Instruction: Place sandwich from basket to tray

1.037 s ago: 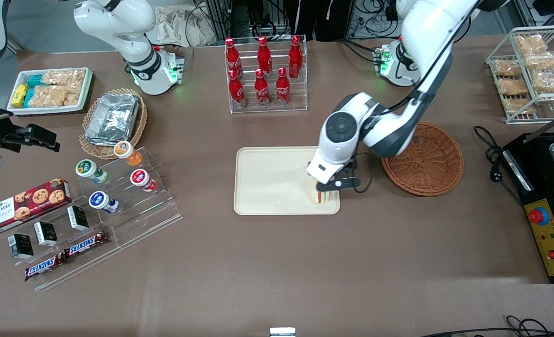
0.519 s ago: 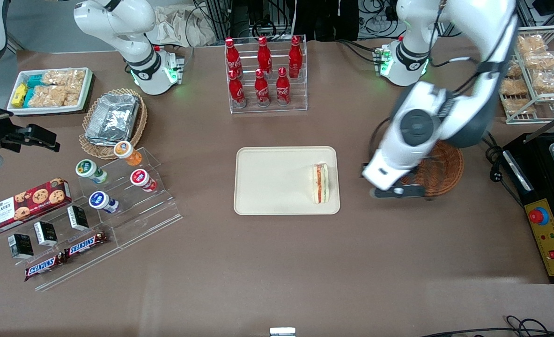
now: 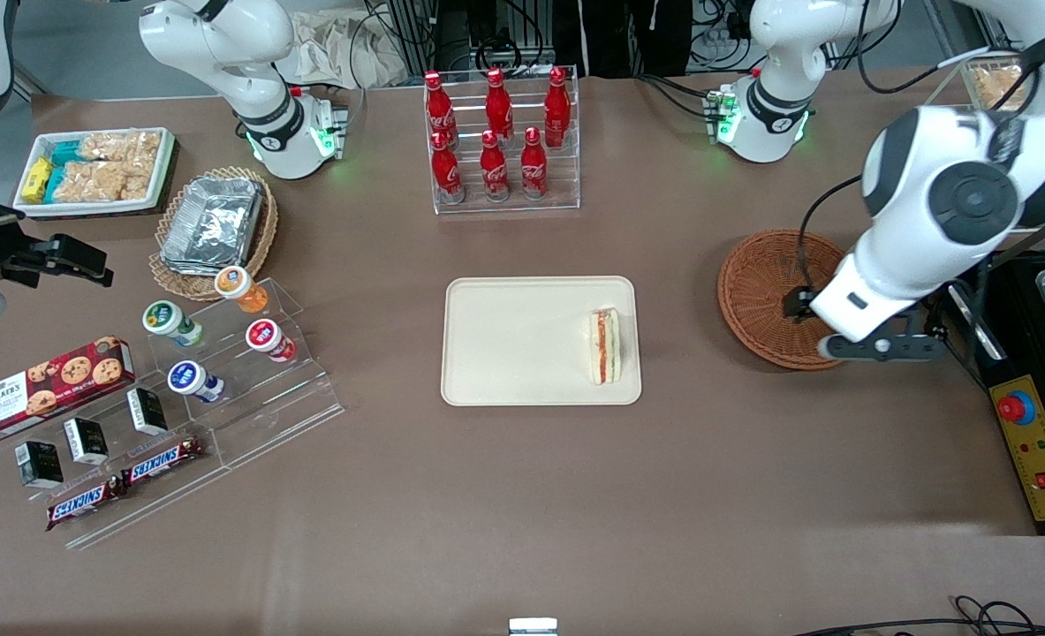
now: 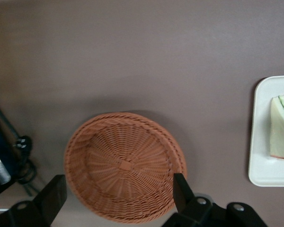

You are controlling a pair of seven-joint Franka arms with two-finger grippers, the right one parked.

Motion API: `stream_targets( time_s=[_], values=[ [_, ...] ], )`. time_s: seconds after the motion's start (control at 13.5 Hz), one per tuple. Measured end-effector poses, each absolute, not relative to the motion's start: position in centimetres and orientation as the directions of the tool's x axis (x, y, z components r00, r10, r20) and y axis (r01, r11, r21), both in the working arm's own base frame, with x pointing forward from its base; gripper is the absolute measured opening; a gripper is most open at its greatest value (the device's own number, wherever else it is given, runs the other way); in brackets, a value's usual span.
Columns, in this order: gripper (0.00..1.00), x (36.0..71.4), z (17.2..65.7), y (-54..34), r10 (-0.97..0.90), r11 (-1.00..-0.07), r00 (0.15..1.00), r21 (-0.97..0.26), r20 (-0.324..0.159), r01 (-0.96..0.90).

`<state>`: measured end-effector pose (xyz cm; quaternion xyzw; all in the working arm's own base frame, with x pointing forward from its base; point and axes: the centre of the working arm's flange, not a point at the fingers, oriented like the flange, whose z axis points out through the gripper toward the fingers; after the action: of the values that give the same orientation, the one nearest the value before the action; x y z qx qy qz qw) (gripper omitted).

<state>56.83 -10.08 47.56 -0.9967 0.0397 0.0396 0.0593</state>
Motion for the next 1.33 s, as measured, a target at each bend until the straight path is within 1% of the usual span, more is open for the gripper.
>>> stream_targets(
  time_s=[0.22,0.44,0.59,0.74,1.04,1.33],
  values=[
    [1.0,57.3,52.7,-7.6,-0.058,-0.994,0.995,-0.086,-0.078,-0.064],
    [1.0,57.5,57.7,-5.5,-0.025,-0.997,0.998,-0.068,-0.052,-0.028],
    [1.0,57.5,60.1,-4.9,-0.013,-0.998,0.999,-0.062,-0.032,-0.015],
    [1.0,57.4,61.1,-4.6,-0.004,-0.999,1.0,-0.043,-0.025,-0.005],
    [1.0,57.4,61.0,-3.9,0.015,-1.0,0.999,-0.005,-0.041,0.015],
    [1.0,57.4,61.0,-3.7,0.019,-1.0,0.999,0.0,-0.044,0.019]
  ],
)
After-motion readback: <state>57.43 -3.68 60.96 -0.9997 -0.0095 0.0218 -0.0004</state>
